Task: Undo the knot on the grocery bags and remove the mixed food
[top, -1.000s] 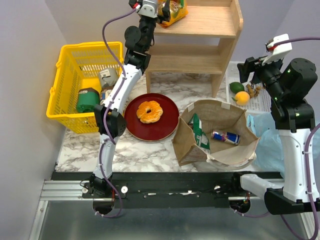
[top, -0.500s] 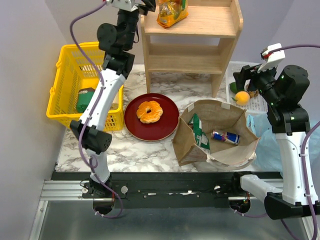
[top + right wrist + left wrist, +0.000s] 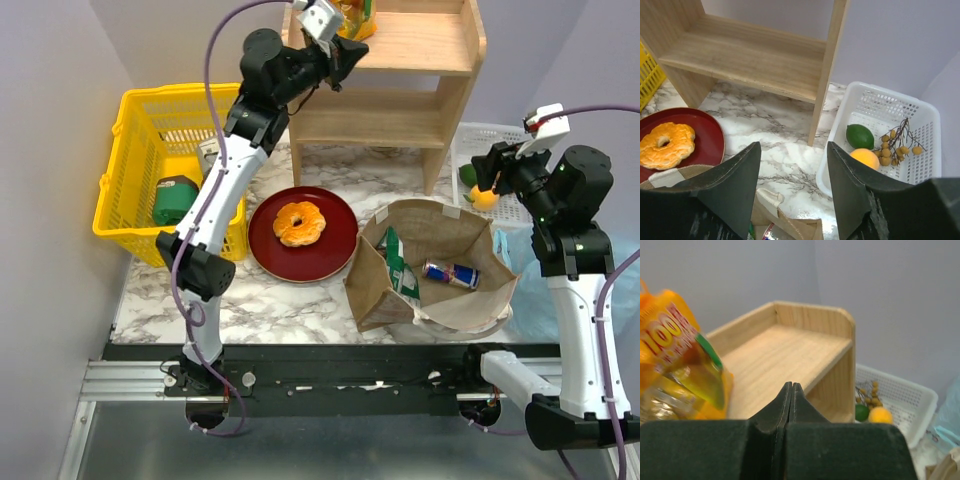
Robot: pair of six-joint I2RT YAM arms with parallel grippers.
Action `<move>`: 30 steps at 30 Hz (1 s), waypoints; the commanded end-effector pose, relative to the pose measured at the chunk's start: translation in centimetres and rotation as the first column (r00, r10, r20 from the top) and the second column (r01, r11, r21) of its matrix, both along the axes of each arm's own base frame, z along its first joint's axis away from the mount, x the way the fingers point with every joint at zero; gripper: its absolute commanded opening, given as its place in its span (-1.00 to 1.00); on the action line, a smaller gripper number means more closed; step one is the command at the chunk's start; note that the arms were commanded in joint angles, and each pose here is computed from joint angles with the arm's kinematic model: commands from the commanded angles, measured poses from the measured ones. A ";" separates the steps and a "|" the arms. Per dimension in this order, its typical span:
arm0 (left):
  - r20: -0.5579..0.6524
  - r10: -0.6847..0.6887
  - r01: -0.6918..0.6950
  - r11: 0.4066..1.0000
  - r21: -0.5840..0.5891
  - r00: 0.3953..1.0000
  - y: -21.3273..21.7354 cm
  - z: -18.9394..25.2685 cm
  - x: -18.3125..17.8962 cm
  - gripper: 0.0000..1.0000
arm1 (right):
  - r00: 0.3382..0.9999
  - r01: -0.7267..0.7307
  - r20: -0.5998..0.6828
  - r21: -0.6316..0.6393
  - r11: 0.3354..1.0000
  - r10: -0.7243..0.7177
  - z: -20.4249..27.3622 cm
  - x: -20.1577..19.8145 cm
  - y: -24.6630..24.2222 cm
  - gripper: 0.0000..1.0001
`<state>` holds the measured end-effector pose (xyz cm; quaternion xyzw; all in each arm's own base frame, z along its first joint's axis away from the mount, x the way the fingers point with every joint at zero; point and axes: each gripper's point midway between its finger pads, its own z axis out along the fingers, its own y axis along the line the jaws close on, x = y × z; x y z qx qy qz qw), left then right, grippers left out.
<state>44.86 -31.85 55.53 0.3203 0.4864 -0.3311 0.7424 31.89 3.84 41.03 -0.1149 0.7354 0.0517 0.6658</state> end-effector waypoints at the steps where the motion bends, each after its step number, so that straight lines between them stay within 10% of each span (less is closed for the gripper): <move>1: -0.156 -0.028 0.038 0.997 0.067 0.987 -1.8 -4.5 1.3 -1.00 | 0.999 -0.022 0.028 0.035 0.999 0.021 0.6 -0.3 0.4 0.27; 9: -0.187 0.215 -0.207 0.977 0.057 0.959 -0.1 -7.2 7.1 -1.00 | 0.999 0.023 0.022 0.050 0.998 -0.025 -0.2 -1.1 -1.1 0.34; 22: -0.218 0.203 -0.230 0.968 -0.105 0.955 0.4 -4.1 7.1 -1.00 | 0.998 0.064 -0.029 0.087 0.994 -0.061 -2.6 -1.8 -2.4 0.36; 30: -0.269 0.446 -0.490 0.862 -0.126 0.854 4.2 -4.9 10.3 -1.00 | 0.998 0.060 -0.038 0.102 0.993 -0.056 -2.5 -1.3 -2.5 0.36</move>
